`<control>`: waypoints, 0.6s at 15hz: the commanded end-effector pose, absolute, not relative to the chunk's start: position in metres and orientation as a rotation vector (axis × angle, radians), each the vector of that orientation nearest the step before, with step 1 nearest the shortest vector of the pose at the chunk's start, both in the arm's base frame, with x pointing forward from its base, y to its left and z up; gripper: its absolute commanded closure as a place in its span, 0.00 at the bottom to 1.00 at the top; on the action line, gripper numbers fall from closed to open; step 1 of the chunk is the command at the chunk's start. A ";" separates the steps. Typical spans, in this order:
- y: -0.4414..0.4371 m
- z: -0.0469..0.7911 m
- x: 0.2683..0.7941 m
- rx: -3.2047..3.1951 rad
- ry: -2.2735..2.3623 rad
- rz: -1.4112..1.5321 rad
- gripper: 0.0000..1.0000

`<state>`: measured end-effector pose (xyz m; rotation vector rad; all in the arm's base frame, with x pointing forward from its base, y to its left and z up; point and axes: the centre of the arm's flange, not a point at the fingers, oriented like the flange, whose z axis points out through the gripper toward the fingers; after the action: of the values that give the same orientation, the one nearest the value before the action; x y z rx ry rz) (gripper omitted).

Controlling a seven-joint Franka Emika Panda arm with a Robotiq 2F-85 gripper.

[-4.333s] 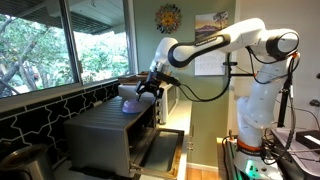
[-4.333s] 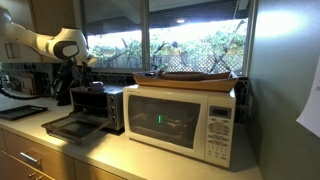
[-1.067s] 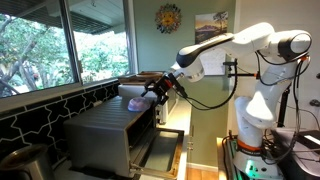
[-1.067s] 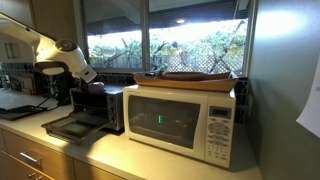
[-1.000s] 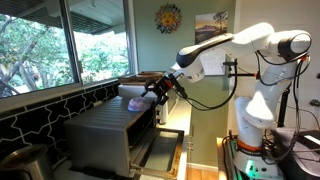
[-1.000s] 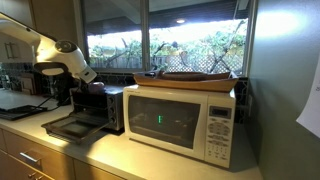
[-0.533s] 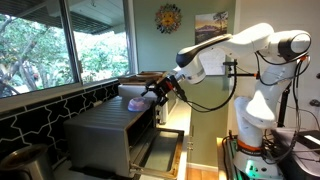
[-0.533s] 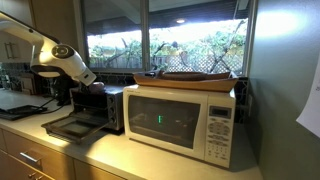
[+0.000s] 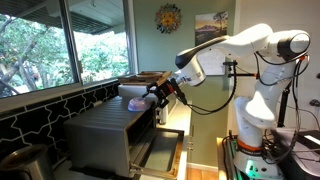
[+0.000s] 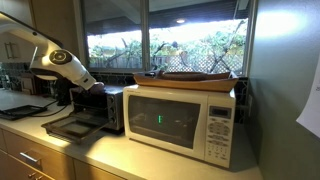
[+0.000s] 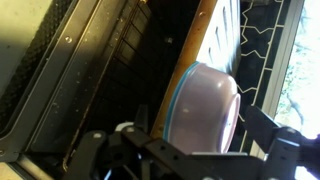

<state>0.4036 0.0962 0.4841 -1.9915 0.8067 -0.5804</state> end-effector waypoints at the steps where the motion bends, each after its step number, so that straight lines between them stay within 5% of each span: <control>1: 0.097 0.469 0.400 -1.979 0.828 -0.597 0.31; 5: 0.097 0.472 0.399 -1.948 0.834 -0.599 0.62; 9: 0.096 0.472 0.398 -1.929 0.843 -0.600 0.66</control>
<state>0.4024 0.0950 0.4863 -1.9298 0.8303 -0.5824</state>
